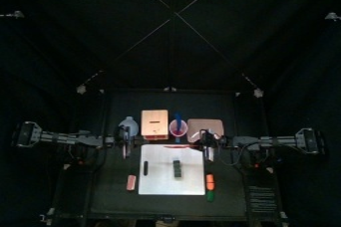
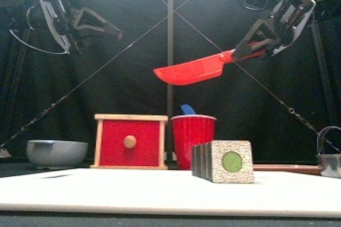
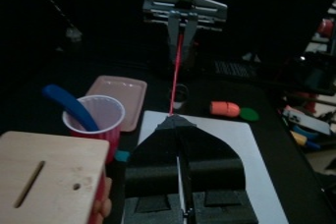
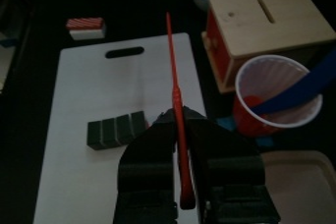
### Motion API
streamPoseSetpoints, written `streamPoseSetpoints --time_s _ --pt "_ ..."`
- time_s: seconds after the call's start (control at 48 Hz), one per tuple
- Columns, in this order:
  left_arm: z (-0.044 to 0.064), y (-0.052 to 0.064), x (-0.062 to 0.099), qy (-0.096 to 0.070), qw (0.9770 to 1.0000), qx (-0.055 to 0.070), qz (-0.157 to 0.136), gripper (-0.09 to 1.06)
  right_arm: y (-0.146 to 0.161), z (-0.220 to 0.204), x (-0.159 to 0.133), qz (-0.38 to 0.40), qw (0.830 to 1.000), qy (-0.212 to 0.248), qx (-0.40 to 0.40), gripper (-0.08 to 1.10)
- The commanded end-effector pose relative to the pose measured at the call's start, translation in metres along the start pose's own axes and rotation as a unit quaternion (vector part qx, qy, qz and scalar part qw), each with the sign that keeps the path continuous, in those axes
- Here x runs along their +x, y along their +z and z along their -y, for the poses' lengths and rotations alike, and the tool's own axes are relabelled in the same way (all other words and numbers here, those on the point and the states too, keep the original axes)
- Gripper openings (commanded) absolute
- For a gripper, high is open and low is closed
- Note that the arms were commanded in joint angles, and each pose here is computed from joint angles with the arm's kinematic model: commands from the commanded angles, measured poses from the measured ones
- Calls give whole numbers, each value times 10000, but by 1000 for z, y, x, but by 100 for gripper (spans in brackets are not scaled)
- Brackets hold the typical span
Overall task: Place sushi on board then cut the sushi with the knife then place the pieces on the plate
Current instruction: Grasp knife edge with left hand
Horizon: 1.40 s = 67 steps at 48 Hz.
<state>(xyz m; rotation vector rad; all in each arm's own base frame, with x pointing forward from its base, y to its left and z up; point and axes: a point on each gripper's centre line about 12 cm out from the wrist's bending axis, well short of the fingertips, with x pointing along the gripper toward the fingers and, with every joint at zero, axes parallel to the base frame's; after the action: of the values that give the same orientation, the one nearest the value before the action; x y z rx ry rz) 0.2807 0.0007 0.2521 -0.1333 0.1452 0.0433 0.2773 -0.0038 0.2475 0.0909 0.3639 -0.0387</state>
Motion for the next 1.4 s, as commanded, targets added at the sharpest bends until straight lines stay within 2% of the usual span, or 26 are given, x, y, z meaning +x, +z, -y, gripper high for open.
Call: streamPoseSetpoints --time_s 0.021,0.25,0.417,0.542,0.667,0.729,0.792,0.917,1.083,1.208,1.396 --pt "6 12 12 -59 9999 -39 -124 51 2 -4 3 82 9999 46 123 23" --pt "11 7 30 -106 9975 -41 -697 79 -5 -8 17 -132 9998 83 134 23" --pt "15 -4 44 -125 9938 -43 -1107 83 -6 -11 24 -206 9997 121 104 23" --pt "15 -18 58 -69 9891 -155 -1464 84 -9 -14 28 -280 9994 159 111 23" --pt "14 -32 72 -12 9832 -240 -1809 84 -10 -15 30 -315 9992 156 187 23" --pt "14 -40 80 9 9795 -230 -2002 84 -11 -15 30 -332 9991 158 206 23" --pt "14 -45 86 16 9768 -219 -2128 84 -11 -16 30 -333 9991 171 208 23" --pt "14 -51 95 12 9736 -157 -2277 84 -12 -17 31 -349 9990 176 204 23" --pt "14 -54 101 -11 9727 -36 -2321 83 -15 -17 32 -396 9989 177 199 23" --pt "15 -55 103 -17 9727 -33 -2322 83 -18 -18 34 -451 9986 190 187 23" --pt "15 -60 108 -13 9710 -27 -2389 81 -19 -19 35 -454 9986 203 168 23"
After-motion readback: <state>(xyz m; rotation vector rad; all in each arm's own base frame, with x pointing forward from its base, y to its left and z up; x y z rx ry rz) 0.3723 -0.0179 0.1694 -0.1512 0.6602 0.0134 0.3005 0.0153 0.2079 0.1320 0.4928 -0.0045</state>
